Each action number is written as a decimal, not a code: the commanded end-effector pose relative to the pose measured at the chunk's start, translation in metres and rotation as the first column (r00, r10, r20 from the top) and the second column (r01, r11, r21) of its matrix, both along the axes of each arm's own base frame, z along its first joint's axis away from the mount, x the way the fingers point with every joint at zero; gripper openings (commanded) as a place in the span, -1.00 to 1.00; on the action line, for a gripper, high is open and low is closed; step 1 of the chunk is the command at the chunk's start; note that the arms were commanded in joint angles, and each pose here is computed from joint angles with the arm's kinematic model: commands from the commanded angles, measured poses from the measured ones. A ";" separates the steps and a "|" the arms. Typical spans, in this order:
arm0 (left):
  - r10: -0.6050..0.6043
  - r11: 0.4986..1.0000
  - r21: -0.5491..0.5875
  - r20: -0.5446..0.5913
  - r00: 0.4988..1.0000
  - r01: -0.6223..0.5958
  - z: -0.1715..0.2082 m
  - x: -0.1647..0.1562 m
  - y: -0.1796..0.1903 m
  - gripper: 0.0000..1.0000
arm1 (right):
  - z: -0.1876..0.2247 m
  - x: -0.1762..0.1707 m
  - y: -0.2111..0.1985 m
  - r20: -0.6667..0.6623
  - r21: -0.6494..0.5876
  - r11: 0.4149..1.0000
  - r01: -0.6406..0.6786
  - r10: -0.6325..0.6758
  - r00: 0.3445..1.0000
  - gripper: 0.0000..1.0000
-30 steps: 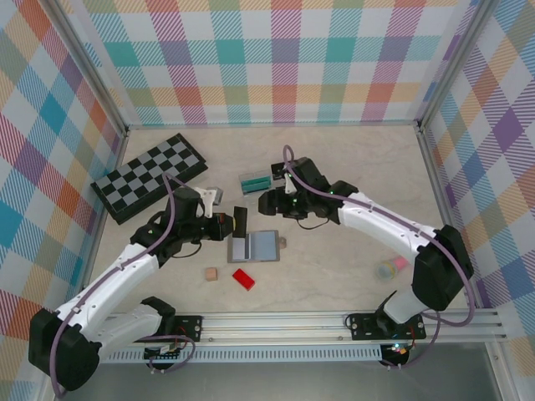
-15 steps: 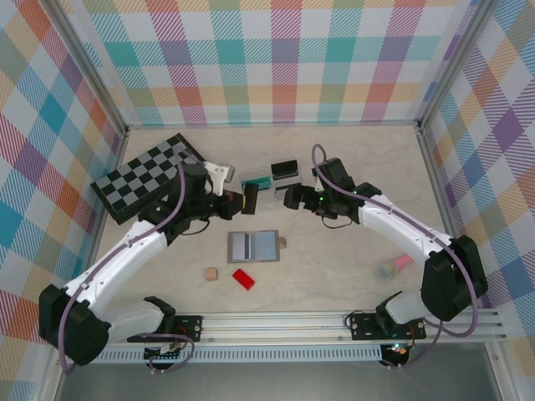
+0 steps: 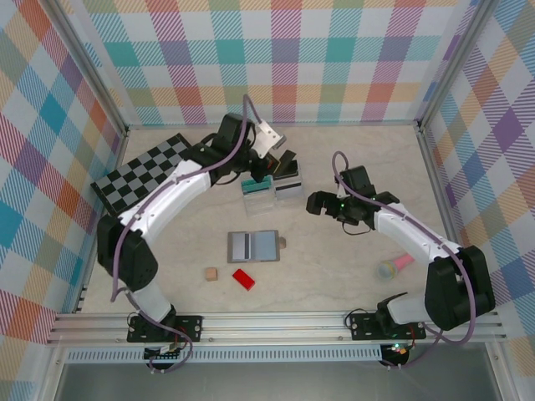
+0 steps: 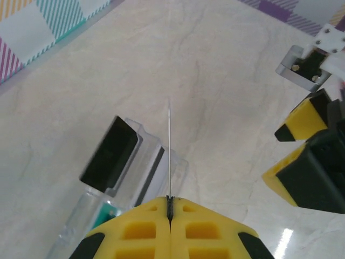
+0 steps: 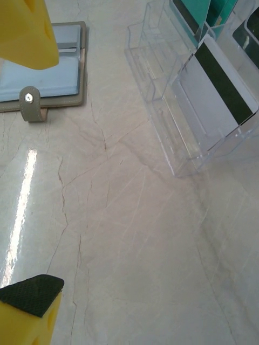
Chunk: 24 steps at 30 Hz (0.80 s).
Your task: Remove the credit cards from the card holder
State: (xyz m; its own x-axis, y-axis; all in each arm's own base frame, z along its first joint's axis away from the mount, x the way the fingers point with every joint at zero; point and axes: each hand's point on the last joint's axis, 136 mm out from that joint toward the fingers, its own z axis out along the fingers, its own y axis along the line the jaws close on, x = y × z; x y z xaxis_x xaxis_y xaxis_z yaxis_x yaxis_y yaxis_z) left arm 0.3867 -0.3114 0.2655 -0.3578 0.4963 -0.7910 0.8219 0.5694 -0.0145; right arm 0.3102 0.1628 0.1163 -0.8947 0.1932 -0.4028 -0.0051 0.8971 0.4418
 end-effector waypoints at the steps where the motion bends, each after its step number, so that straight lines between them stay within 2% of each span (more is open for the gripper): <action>1: -0.109 0.986 0.134 0.046 0.993 0.102 -0.008 0.007 -0.006 -1.00 | 0.005 0.002 0.002 0.042 0.028 0.999 -0.022 0.021 0.999 1.00; 11: -0.220 0.914 0.362 0.061 0.974 0.184 -0.053 0.048 -0.013 -1.00 | -0.009 0.000 0.000 0.008 0.034 0.999 -0.003 0.003 1.000 1.00; 20: -0.259 0.875 0.429 0.027 0.966 0.223 -0.080 0.069 -0.021 -1.00 | -0.012 -0.002 -0.001 -0.013 0.031 1.000 0.000 0.001 1.000 1.00; 24: -0.260 0.843 0.490 0.008 0.966 0.223 -0.096 0.072 -0.013 -1.00 | -0.013 -0.003 0.002 -0.020 0.044 0.999 -0.011 0.012 1.000 1.00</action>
